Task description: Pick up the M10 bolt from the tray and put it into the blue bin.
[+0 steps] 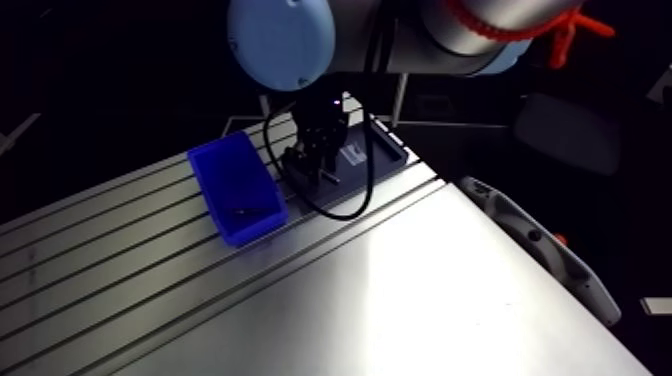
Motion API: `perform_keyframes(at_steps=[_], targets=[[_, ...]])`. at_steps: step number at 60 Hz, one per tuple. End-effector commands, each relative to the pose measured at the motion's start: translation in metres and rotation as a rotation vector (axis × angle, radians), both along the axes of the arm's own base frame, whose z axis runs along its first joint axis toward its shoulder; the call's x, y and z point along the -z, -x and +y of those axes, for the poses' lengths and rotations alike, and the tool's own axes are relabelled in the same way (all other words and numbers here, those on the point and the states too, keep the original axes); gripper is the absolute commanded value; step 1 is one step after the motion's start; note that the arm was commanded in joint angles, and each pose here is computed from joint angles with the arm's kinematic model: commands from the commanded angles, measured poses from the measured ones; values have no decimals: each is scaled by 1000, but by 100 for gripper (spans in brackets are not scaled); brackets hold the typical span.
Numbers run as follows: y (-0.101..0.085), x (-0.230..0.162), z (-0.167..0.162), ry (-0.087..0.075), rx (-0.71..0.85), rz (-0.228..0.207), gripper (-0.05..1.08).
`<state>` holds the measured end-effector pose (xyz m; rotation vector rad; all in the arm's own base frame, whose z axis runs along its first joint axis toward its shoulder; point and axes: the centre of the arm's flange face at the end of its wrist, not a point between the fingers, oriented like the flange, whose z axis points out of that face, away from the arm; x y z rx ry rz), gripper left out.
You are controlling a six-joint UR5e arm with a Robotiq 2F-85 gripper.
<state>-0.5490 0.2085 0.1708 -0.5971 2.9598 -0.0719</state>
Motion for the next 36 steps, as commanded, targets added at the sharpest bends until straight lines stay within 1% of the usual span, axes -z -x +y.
perform_keyframes(at_steps=[1,10,14,18,36], targets=[[0,0,1,0,2,1,49],[0,0,1,-1,3,2,51],[0,0,1,-2,3,3,53],[1,-1,2,-7,3,11,54],[1,-1,2,-7,2,11,56]])
